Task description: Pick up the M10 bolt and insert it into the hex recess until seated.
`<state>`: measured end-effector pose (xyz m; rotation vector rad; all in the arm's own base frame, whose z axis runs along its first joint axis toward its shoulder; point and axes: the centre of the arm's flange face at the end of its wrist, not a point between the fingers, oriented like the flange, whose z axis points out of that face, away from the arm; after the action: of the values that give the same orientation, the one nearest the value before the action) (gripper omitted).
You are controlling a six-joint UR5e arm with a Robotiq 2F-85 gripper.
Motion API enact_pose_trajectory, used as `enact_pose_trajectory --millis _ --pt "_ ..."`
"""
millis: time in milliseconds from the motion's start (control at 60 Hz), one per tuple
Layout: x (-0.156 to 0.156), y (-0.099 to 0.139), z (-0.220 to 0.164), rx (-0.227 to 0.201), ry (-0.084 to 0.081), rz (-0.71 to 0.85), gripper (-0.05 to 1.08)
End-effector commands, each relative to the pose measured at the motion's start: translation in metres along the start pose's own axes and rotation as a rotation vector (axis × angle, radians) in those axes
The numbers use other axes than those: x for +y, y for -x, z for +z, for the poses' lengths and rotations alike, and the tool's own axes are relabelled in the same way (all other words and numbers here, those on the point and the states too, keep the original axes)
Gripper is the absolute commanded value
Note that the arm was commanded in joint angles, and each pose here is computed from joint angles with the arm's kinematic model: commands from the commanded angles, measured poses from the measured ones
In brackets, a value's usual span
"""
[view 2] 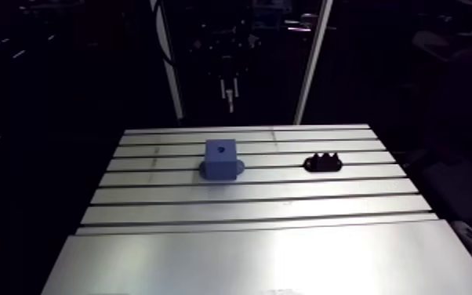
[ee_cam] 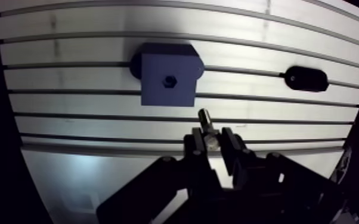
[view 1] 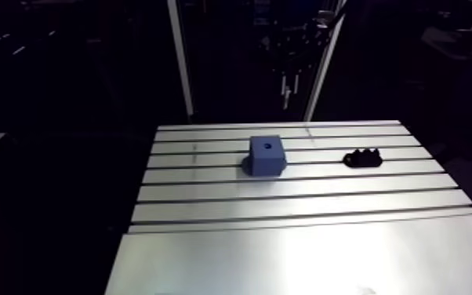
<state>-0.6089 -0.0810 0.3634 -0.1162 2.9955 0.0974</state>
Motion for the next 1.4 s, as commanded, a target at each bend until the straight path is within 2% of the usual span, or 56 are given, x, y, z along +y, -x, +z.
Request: enact_pose_trajectory --millis 17,200,367,583,683,817,950,1150,1400 --pt "-0.009 -0.009 0.015 0.006 -0.003 -0.011 0.76" --pt "-0.014 -0.012 0.02 0.041 0.002 -0.003 0.76" --pt "-0.017 -0.01 0.03 0.033 0.0 0.002 0.77" --pt "-0.019 -0.011 0.039 0.017 -0.015 0.005 0.77" --pt "-0.021 -0.012 0.042 0.012 -0.031 0.005 0.77" --pt "-0.022 -0.013 0.045 0.007 -0.035 0.003 0.77" --pt "-0.023 -0.013 0.051 -0.002 -0.035 0.004 0.77" --pt "-0.021 -0.013 0.06 -0.021 -0.025 0.004 0.77" --pt "-0.022 -0.013 0.061 -0.023 -0.029 0.002 0.77"
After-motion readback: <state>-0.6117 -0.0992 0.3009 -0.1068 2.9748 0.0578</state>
